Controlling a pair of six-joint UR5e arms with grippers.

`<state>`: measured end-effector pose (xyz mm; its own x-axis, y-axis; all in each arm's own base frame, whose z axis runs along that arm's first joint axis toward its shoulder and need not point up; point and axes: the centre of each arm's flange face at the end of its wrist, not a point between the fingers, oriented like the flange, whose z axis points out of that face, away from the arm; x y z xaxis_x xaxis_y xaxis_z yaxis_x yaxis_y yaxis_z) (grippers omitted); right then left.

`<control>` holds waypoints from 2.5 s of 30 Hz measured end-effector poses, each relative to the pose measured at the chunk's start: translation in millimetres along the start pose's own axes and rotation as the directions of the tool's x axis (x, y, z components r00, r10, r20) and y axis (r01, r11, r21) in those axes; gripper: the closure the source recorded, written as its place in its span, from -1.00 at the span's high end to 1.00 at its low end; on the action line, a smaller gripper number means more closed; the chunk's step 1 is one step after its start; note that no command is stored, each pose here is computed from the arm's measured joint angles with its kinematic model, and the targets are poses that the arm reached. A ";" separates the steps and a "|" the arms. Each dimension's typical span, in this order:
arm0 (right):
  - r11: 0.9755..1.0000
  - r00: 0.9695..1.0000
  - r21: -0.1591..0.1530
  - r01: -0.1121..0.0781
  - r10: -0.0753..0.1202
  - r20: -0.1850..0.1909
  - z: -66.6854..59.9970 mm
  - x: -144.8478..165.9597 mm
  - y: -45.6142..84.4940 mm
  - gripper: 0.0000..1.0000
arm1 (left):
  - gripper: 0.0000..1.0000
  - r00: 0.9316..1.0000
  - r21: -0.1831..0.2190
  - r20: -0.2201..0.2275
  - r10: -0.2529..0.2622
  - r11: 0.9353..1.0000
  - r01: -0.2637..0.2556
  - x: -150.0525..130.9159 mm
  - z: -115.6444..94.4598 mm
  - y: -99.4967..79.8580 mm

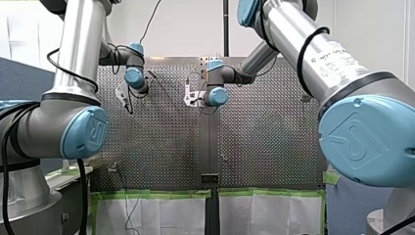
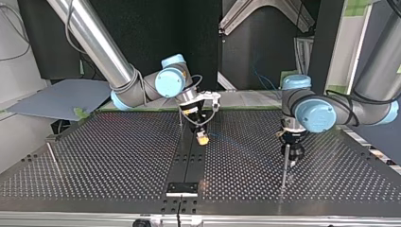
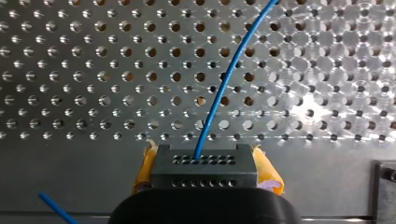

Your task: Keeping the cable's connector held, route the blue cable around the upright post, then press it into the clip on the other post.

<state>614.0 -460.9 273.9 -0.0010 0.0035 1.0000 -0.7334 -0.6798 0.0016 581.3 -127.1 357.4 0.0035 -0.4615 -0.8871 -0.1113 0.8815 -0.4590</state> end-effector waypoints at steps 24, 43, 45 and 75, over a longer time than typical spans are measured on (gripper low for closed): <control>0.999 0.992 -0.030 0.025 -0.021 0.121 -5.1 -81.9 -0.7 -1.00 | 0.75 1.000 0.001 -0.020 -0.022 1.000 0.022 17.4 5.5 1.0; 0.997 0.971 -0.057 0.049 -0.034 0.237 -22.4 -177.1 6.8 -1.00 | 0.75 0.999 0.007 -0.006 -0.043 0.999 0.043 14.2 8.8 4.0; 0.997 0.969 -0.057 0.050 -0.034 0.246 -24.1 -186.1 6.3 -1.00 | 0.75 0.999 0.007 -0.006 -0.043 0.999 0.043 14.2 8.8 4.2; 0.992 0.921 -0.122 0.037 0.014 0.389 -78.1 -348.4 17.6 -1.00 | 0.75 0.999 0.002 0.000 -0.051 0.999 0.051 11.8 10.6 8.0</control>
<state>548.4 -416.8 -74.7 0.2532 -0.2913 0.9225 -0.8106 -0.5843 0.0380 591.0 -124.5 342.7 0.0093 -0.5059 -0.8626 -0.1087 0.8570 -0.5038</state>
